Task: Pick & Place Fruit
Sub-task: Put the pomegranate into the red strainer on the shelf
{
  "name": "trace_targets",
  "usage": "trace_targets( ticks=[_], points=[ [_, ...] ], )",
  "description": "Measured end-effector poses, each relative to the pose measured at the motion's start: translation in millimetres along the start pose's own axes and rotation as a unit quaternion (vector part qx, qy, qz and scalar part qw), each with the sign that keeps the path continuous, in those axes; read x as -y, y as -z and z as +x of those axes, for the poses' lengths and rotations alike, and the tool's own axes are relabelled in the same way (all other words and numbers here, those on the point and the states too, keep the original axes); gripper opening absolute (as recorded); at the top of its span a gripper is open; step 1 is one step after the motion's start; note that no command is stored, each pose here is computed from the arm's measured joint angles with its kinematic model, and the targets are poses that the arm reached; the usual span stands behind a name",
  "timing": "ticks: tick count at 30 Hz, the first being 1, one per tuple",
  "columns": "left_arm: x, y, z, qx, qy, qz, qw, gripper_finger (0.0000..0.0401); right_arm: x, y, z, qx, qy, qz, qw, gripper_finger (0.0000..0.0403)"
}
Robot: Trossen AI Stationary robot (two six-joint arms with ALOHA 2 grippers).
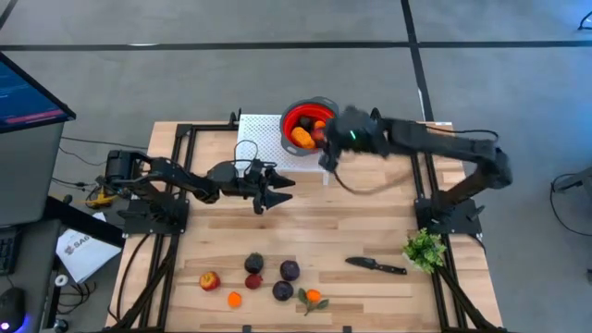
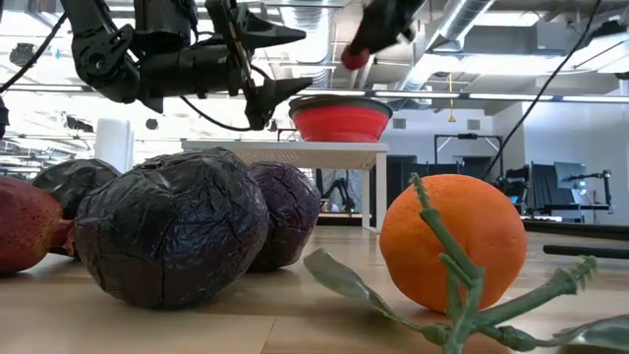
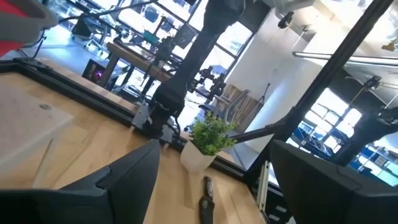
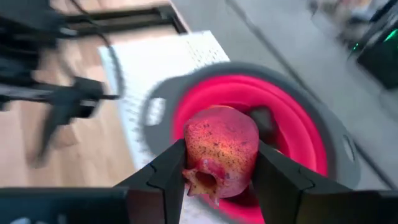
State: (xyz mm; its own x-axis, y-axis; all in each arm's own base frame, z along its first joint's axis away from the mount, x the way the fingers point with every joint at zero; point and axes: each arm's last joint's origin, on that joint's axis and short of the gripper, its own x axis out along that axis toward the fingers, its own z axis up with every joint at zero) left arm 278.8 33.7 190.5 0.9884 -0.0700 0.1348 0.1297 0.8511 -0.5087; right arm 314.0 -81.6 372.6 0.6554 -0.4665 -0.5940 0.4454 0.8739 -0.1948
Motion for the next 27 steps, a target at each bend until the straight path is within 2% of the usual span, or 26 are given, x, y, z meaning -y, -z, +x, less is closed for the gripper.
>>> trace_targets(
  ticks=[5, 10, 16, 27],
  points=[
    [0.0, -0.1, 0.0, 0.0, 0.0, 0.0, 1.0, 0.0297, 48.0, -11.5, 53.3, -0.077, 0.022, 0.025, 0.996, 0.0153],
    [0.0, -0.1, 0.0, 0.0, 0.0, 0.0, 1.0, 0.0297, 79.7, -10.9, 91.8, -0.133, 0.032, 0.051, 0.989, 0.0161],
    [0.0, -0.1, 0.0, 0.0, 0.0, 0.0, 1.0, 0.0297, 88.3, -6.6, 113.2, -0.163, 0.007, 0.064, 0.985, 0.0176],
    [0.0, 0.0, 0.0, 0.0, 0.0, 0.0, 1.0, 0.0296, 90.6, -5.2, 112.0, -0.169, 0.009, 0.071, 0.983, 0.0232]
  ],
)
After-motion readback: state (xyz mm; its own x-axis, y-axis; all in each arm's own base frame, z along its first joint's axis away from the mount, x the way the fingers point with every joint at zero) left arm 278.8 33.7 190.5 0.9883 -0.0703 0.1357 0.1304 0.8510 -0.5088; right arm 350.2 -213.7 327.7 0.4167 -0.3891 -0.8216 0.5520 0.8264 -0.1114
